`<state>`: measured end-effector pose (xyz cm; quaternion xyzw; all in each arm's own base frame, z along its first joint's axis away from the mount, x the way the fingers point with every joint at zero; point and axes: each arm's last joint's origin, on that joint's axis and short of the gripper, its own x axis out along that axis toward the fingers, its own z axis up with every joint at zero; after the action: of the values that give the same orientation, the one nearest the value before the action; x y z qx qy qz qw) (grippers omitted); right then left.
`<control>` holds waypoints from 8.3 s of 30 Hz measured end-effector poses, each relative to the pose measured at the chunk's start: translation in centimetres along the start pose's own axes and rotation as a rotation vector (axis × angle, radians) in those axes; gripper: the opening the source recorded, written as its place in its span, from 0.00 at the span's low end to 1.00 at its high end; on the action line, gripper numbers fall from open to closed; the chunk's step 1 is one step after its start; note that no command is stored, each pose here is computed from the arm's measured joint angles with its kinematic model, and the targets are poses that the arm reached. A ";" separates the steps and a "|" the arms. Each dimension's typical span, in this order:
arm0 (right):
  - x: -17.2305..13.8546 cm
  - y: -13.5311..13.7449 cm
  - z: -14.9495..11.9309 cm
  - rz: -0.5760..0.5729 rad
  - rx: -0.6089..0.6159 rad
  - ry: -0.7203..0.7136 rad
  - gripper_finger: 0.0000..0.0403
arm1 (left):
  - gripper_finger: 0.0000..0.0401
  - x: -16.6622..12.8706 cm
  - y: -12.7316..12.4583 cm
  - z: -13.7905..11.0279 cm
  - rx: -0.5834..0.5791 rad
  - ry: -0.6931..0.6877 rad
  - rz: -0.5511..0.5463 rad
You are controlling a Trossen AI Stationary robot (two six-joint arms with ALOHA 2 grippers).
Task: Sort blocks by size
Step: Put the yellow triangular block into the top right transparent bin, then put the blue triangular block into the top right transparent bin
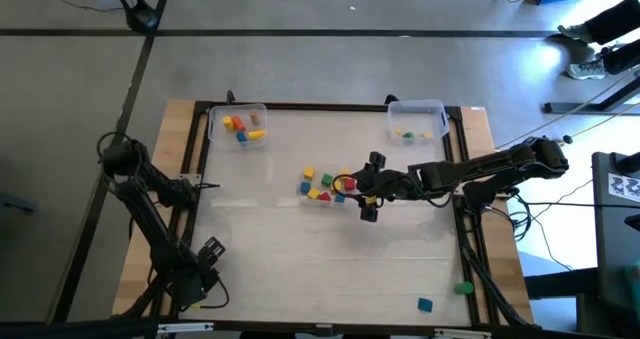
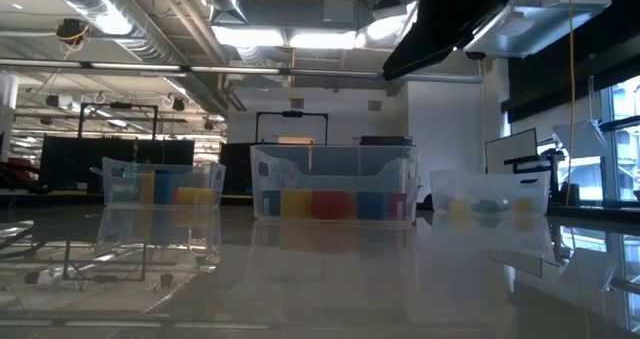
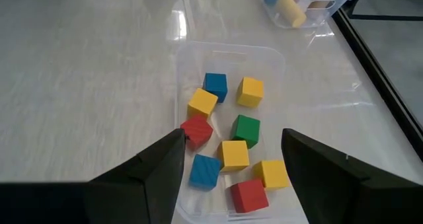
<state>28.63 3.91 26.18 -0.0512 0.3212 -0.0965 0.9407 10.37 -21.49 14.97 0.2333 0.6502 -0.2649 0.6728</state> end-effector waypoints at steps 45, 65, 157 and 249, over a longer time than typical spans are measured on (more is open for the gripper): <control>1.0 0.4 -0.4 -0.001 -0.012 0.033 0.62 | 0.52 -1.3 4.0 0.1 -0.059 -0.084 0.152; 1.1 0.4 -0.2 0.001 0.000 0.008 0.62 | 0.30 -0.6 4.5 0.6 -0.153 -0.159 0.111; 11.0 10.0 5.2 -0.057 -0.957 -0.487 0.21 | 0.42 -12.8 19.9 2.9 -0.669 -0.976 0.158; -2.9 2.6 -4.0 0.081 0.373 0.377 0.51 | 0.55 -6.2 17.2 -5.3 -0.880 -1.028 0.447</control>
<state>24.31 6.98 24.35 0.1549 0.4691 -0.1241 0.8606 17.71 -4.76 20.41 -0.0866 0.2338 0.0897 0.9643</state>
